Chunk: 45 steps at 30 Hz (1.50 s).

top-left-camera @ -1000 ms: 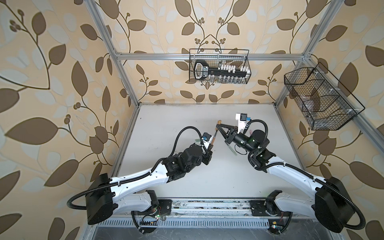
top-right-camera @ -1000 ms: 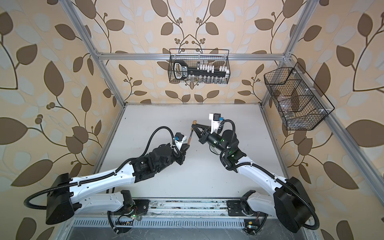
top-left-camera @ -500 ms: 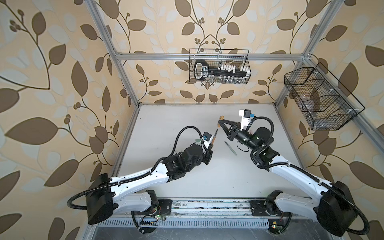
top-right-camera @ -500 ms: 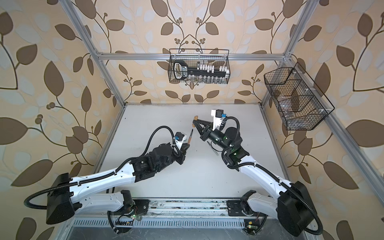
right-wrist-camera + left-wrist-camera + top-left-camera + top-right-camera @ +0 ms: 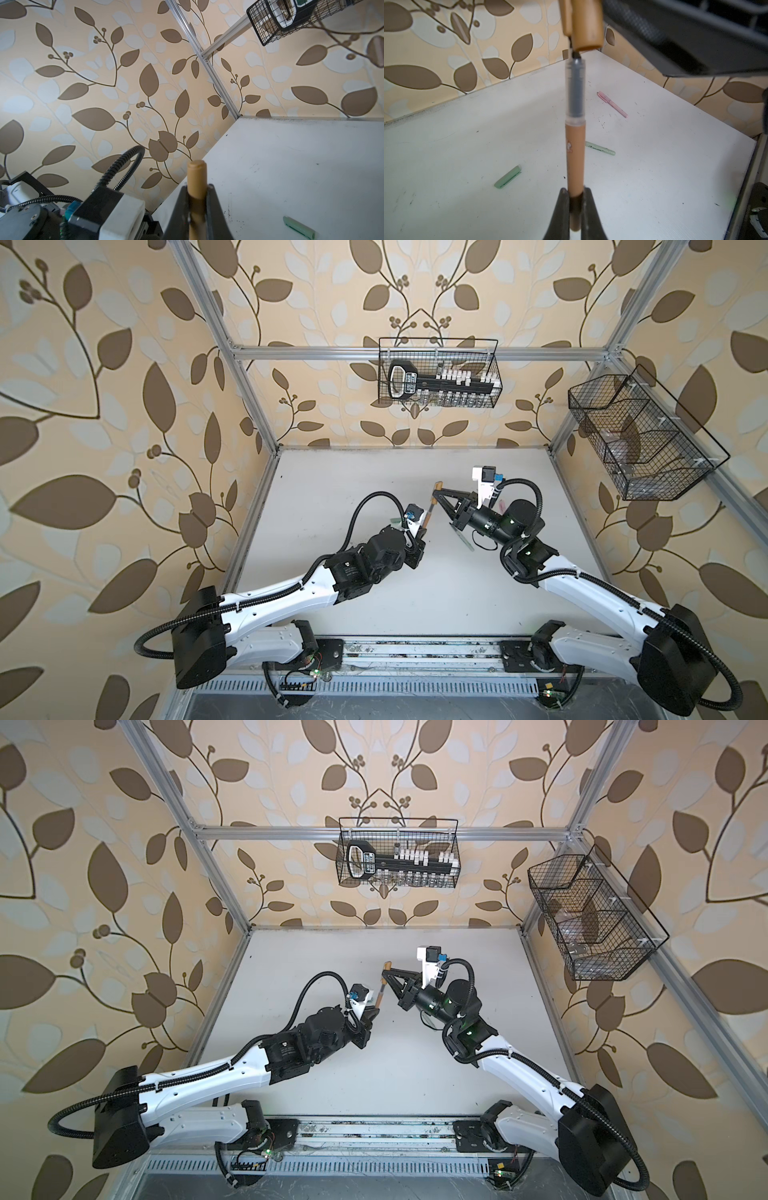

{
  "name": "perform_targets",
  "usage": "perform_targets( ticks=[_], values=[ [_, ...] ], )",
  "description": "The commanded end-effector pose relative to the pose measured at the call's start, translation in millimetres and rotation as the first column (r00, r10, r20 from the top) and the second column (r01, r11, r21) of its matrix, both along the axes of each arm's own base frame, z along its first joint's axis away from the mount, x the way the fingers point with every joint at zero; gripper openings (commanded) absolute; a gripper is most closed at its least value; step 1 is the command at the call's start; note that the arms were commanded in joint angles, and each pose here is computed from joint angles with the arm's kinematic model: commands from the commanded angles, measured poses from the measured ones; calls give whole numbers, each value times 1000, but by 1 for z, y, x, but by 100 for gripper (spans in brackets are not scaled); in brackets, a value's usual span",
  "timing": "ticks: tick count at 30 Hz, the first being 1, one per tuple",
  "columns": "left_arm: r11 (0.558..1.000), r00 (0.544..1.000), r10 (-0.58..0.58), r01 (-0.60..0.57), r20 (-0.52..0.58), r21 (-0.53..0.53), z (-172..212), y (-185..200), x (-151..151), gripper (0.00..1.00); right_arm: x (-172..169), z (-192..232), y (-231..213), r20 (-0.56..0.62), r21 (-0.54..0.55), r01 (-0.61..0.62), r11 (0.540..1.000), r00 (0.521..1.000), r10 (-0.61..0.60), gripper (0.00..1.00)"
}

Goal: Insert the pens into the pen caps

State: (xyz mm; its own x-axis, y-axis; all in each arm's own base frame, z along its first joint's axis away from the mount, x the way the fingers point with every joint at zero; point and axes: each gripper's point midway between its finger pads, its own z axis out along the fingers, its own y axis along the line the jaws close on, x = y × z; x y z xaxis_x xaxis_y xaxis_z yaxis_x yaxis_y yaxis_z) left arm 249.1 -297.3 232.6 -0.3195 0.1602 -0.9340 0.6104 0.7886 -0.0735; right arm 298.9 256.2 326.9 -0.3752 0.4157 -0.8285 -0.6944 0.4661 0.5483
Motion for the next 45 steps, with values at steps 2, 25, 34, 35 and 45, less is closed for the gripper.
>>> perform_targets(
  ticks=[2, 25, 34, 35, 45],
  values=[
    [999, 999, 12, -10, 44, -48, 24, -4, 3, 0, -6, 5, -3, 19, 14, 6, 1000, 1000, -6, 0],
    [998, 999, 5, -1, 52, -62, 29, -4, 1, 0, -3, 18, -4, 63, 24, 37, 999, 997, -38, 0],
    [998, 999, 2, 1, 49, -58, 28, -5, 2, 0, 9, 43, -17, 121, 50, 80, 996, 989, -86, 0],
    [998, 999, 2, 1, 49, -56, 27, -5, 2, 0, 8, 43, -16, 122, 50, 74, 996, 989, -80, 0],
    [998, 998, -1, 4, 58, -58, 30, -5, 2, 0, 6, 26, -7, 78, 69, 53, 996, 995, -59, 0]
  ],
)
